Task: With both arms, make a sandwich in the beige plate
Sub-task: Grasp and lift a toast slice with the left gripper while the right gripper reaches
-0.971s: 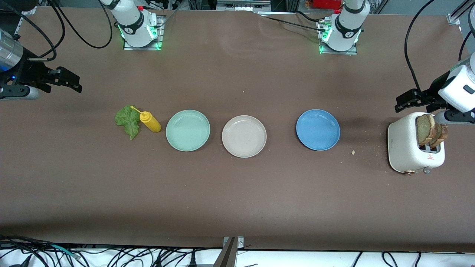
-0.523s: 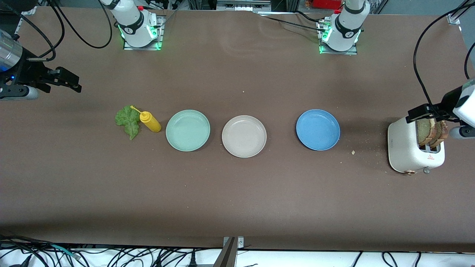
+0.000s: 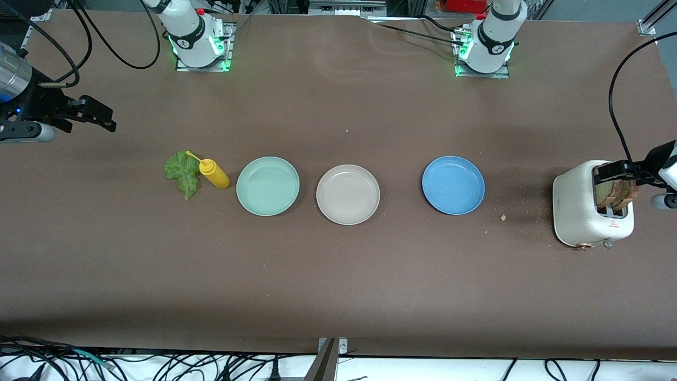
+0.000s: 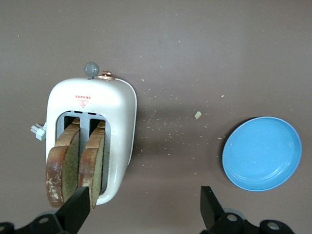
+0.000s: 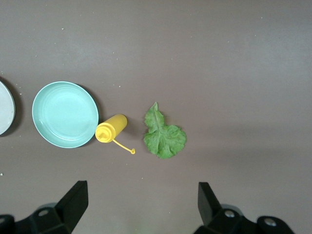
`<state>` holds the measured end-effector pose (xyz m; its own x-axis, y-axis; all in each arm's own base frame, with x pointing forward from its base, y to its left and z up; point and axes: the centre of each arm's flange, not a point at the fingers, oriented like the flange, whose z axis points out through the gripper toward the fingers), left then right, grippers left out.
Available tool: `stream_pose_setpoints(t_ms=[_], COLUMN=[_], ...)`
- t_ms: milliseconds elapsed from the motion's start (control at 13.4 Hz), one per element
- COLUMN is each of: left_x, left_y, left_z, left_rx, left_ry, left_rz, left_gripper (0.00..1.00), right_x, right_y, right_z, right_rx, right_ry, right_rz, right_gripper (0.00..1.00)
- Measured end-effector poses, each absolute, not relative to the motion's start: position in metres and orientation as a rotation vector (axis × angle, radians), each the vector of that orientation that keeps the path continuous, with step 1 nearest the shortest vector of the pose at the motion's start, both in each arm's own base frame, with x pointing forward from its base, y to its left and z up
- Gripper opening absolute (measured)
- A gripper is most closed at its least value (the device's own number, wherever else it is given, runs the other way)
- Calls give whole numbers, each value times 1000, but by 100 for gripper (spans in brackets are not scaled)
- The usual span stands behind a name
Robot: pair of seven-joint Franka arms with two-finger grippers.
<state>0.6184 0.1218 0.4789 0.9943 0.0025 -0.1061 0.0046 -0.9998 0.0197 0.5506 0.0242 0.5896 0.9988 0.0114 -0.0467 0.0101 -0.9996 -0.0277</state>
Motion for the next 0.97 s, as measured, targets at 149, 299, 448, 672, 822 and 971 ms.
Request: stream_pose_setpoints(t_ms=[149,299,448,672,822,971], left_x=[615,611,608,605,601,597], left_y=[137,151,160,162,168,175], left_z=[457,445,436,413,401,394], left_rx=[3114,3113,3115,3119,3120,3120], left_ry=[21,3,-3,-17,-36,-44], left_rz=[-170,-159,-138,-115,-104,-97], left_gripper=[100,100,100,100,100,100], right_x=[551,552,554,555,554,553], right_y=[25,25,25,25,25,25], right_z=[589,585,580,576,576,575], right_rx=[-3113,-3113,-3113,-3113,-3113,-3112], right_ry=[-18,-17,-16,-16,-18,-19], right_rz=[74,91,102,126,139,149], right_gripper=[100,100,100,100,100,100])
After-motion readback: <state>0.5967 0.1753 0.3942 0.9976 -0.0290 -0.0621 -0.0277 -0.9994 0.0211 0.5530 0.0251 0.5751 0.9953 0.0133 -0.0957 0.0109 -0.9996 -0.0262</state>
